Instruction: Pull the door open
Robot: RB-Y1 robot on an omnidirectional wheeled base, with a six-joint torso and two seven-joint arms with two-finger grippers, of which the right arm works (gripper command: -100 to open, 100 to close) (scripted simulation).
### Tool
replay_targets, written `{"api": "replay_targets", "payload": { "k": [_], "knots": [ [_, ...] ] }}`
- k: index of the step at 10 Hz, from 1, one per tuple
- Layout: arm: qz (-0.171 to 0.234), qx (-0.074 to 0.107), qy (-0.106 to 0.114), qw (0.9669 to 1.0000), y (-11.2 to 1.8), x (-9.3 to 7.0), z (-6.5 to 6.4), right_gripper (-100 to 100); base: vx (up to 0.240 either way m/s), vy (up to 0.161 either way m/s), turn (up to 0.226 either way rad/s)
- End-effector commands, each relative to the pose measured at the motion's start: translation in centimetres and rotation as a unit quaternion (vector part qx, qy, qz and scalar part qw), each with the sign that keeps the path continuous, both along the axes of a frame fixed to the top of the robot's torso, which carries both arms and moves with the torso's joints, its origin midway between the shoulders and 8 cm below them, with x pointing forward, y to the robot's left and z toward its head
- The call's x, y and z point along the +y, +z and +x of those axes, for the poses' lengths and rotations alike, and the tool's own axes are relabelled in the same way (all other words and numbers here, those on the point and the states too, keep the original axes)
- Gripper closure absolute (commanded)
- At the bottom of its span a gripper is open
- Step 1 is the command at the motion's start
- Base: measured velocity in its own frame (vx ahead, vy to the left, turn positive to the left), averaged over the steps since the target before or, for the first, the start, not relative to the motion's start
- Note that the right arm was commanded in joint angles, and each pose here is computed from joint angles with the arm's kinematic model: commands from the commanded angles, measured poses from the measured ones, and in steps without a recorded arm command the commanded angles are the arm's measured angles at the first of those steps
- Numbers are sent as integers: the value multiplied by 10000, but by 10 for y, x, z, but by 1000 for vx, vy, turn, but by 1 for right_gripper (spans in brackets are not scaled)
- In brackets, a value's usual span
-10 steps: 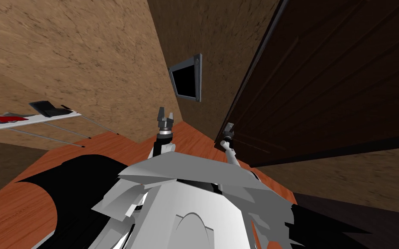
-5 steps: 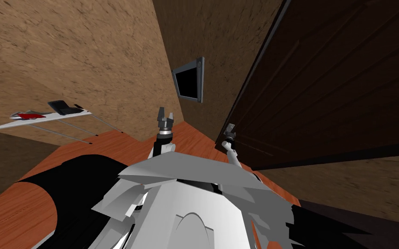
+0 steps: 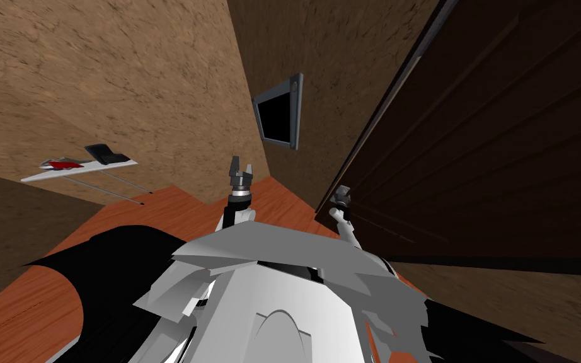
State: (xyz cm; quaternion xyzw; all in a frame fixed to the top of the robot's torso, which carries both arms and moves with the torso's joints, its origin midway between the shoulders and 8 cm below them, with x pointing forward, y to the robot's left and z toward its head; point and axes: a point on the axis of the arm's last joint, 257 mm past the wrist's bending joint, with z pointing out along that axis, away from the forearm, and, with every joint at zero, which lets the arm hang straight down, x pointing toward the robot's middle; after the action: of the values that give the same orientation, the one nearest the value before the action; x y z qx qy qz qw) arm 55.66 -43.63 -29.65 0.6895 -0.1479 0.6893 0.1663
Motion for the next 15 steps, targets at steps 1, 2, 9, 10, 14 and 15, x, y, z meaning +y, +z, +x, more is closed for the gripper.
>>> {"api": "replay_targets", "payload": {
  "k": [1, 2, 9, 10, 14, 15],
  "knots": [
    [13, -7, -83, 10000, 0, -19, -6, -100, 159, -27, 108],
    [3, 2, -49, 10000, 0, -12, -4, -100, 73, -18, 21],
    [16, 8, 28, 10000, -1, -12, -4, 100, -31, -3, 18],
    [23, 1, 67, 10000, 0, -11, -4, 100, -236, -70, 172],
    [71, -24, 290, 9996, 1, -6, -3, 100, -255, -48, 173],
    [89, -27, 363, 9993, 1, -5, -2, 100, -277, -57, 195]
  ]
}}
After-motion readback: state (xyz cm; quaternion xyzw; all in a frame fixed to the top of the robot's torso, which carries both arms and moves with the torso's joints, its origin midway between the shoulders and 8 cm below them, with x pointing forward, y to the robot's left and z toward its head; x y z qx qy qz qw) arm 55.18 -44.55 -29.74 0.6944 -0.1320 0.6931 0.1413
